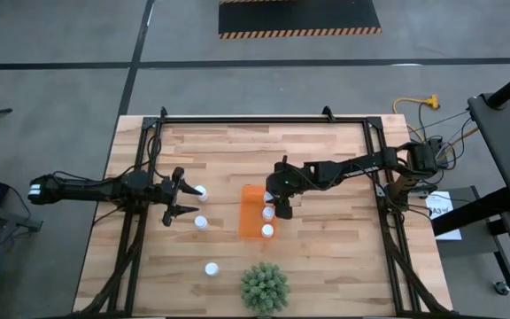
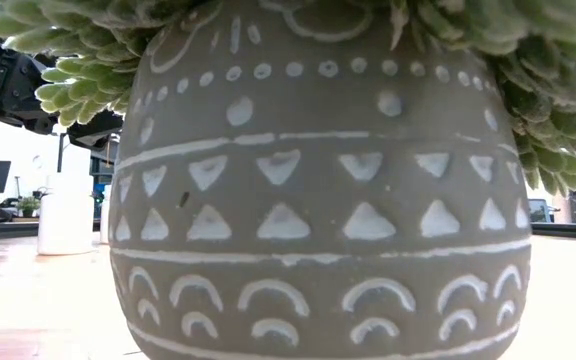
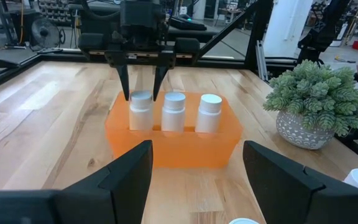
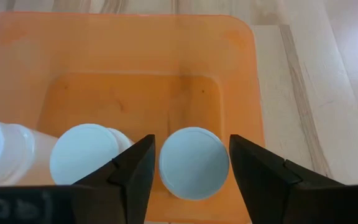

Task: Pick and place pill bottles into a basket
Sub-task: Put the white pill bottle into the orange bin

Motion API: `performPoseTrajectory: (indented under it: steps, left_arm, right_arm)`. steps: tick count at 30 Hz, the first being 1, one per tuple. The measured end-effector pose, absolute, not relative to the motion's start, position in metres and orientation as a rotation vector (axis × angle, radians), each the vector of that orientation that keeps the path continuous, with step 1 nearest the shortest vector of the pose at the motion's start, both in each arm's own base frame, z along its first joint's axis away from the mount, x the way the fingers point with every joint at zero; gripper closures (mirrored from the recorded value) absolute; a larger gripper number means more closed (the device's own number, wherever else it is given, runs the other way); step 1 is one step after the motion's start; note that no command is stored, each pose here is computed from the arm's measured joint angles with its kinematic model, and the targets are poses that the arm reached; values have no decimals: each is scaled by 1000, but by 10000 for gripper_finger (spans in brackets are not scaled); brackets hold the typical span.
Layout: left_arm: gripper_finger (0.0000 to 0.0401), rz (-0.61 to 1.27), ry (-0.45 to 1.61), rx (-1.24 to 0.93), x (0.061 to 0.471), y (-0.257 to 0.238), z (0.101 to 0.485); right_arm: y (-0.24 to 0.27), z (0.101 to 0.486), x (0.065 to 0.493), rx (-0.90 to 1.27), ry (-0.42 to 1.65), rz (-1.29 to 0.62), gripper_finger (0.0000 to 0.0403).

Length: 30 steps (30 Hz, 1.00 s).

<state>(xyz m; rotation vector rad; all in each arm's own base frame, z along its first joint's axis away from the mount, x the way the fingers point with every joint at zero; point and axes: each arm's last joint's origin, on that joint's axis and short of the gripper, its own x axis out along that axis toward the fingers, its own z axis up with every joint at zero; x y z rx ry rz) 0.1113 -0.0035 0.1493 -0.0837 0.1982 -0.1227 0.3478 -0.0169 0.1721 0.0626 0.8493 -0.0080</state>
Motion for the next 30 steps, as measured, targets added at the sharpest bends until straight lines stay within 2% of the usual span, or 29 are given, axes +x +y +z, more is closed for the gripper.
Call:
performPoseTrajectory:
  steps: [9,30]
  left_arm:
    - [168,-123,199,-83,111,-4,149]
    - [168,-122,199,-84,111,-3,149]
  right_arm:
    - [-17,181,352,60,830,-7,208]
    - [-19,246,384,83,624,-17,209]
